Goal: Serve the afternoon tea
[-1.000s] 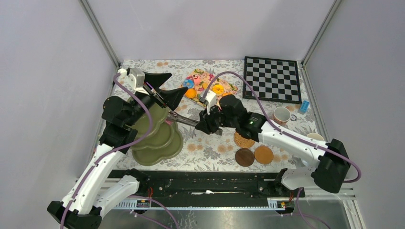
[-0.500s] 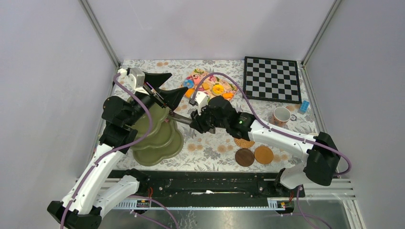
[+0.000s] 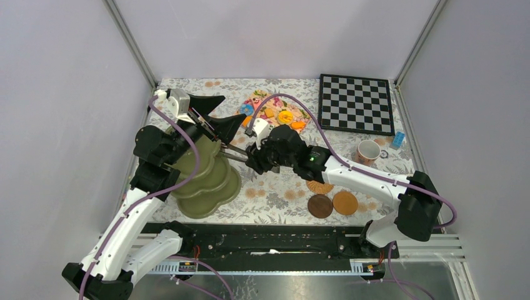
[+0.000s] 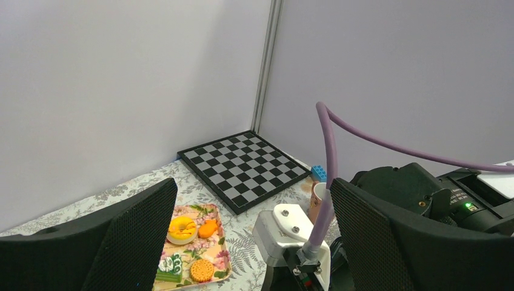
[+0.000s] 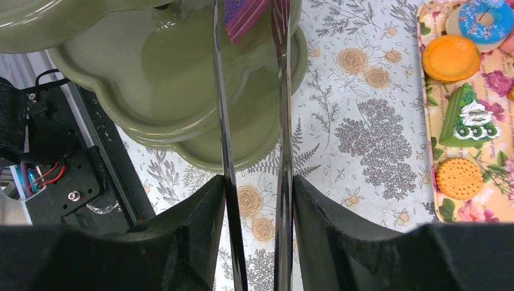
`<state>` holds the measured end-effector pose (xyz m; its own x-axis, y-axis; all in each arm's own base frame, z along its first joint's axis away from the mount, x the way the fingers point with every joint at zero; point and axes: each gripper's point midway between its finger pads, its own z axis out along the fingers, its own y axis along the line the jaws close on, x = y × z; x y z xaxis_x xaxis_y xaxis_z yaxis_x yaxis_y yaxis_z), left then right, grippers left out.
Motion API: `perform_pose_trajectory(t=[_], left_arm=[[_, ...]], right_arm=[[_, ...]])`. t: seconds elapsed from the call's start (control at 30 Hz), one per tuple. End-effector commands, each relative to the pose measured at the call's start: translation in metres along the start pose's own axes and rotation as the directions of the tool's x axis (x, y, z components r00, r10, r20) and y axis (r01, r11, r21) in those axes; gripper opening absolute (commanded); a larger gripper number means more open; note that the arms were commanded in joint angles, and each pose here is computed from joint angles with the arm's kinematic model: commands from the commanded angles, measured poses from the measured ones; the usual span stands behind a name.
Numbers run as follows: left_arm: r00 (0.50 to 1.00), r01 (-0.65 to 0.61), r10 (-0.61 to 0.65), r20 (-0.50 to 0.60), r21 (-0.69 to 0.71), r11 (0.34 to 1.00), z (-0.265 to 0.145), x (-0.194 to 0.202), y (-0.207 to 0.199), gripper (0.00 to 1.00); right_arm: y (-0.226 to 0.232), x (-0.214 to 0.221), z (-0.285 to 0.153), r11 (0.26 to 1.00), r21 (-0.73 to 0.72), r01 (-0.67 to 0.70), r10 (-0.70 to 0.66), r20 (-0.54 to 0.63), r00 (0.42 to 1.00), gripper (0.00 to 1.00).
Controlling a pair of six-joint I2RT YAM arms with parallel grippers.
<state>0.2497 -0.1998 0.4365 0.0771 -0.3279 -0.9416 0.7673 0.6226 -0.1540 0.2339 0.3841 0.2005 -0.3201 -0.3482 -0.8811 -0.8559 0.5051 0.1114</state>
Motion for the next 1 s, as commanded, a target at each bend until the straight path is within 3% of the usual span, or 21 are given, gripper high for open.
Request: perform_pose_trajectory(t=[0.0,0.43,0.73,0.97], left_arm=[[0.999,-0.023,0.022,0.041,0.024,0.999,0.002,-0.012,-0.004,0.99],[0.999,-0.015,0.014,0.034,0.031,0.999,0.004,-0.01,-0.004,0.99],[0.999,-0.009,0.007,0.038,0.039,0.999,0.004,-0.01,-0.006,0.99],[0.999,-0.01,0.008,0.039,0.037,0.999,0.003,-0.01,-0.006,0.99]], right_arm=[[0.0,-0.04,-0.009,0.999,0.03,0.019,-0.023,0.119,0.993,0.5],[-0.016,-0.038,-0.054,0.99,0.14,-0.018,-0.011,0.2,0.98,0.46],[-0.064,-0.004,-0.07,0.918,0.392,-0.061,0.003,0.148,0.989,0.43],[-0.121,0.02,-0.057,0.833,0.54,-0.121,0.117,0.041,0.992,0.42]])
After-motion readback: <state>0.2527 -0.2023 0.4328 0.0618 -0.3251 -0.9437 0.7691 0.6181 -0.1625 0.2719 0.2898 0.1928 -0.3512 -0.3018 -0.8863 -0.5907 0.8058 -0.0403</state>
